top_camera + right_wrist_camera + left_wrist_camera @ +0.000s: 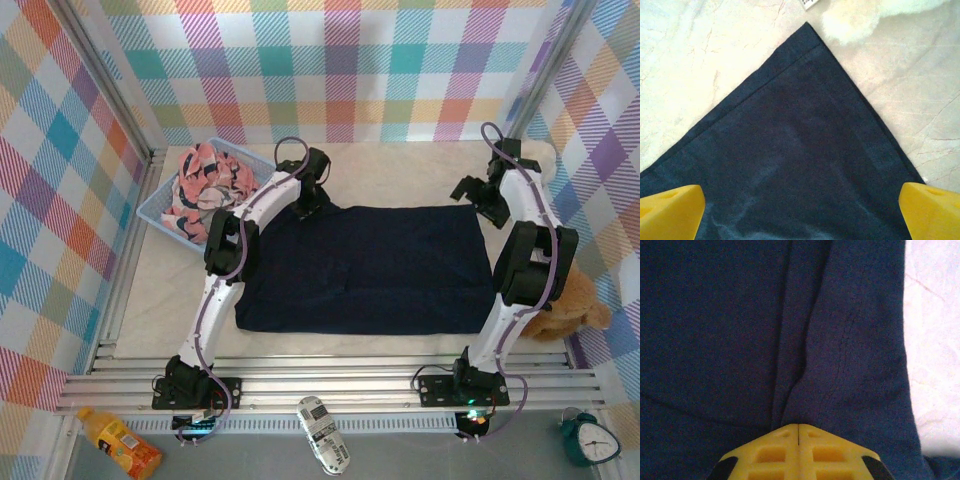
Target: Fold and stack the mixed laundry pile
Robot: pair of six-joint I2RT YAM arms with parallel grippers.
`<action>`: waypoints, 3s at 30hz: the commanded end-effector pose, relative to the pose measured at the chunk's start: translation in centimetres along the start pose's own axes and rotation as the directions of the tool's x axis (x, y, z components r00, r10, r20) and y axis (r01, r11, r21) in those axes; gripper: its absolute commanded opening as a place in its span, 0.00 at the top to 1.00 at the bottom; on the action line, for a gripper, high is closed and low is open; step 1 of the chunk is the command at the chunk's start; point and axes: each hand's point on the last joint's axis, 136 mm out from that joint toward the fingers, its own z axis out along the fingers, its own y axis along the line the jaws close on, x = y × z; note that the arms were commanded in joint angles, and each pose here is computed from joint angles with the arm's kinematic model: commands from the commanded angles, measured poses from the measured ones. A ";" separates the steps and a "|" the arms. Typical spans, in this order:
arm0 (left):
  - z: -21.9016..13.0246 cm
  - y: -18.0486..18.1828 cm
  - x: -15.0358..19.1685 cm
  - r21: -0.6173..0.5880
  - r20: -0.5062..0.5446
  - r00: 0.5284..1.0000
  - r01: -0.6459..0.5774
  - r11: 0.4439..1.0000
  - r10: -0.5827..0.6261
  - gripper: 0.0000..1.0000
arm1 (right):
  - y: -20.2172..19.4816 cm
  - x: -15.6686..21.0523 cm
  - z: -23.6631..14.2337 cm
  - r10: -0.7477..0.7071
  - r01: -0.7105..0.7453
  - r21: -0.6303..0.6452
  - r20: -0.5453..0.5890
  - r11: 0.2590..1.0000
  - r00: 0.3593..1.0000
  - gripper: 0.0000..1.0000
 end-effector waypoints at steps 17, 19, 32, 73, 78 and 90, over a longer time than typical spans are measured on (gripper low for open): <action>-5.1 -6.7 4.1 0.209 -0.097 0.993 0.088 0.974 -0.069 0.99 | 0.8 -0.4 -0.4 -0.016 0.016 -0.046 -0.003 0.999 1.000 0.01; -5.1 -7.9 5.4 0.245 -0.131 0.990 0.084 0.966 -0.053 0.94 | 0.9 -0.4 -0.5 -0.017 0.017 -0.052 0.000 0.999 1.000 0.01; -6.4 -1.2 -7.4 0.173 0.098 0.981 0.150 0.973 -0.169 0.23 | 1.0 -0.4 -0.7 -0.027 0.027 -0.053 -0.004 0.998 1.000 0.01; 3.1 -1.3 -13.6 0.243 0.234 0.917 0.266 0.933 -0.323 0.93 | 0.0 -0.7 0.1 -0.064 0.064 0.013 -0.018 0.998 0.998 0.01; 0.5 -2.1 -14.0 0.266 0.241 0.921 0.241 0.933 -0.307 1.00 | 0.4 -1.9 1.5 -0.029 0.030 0.018 -0.027 0.999 0.999 0.00; -8.2 -2.2 -10.0 0.247 0.205 0.960 0.139 0.959 -0.192 1.00 | 0.6 -4.7 4.7 0.059 -0.057 0.045 -0.034 0.997 0.998 0.06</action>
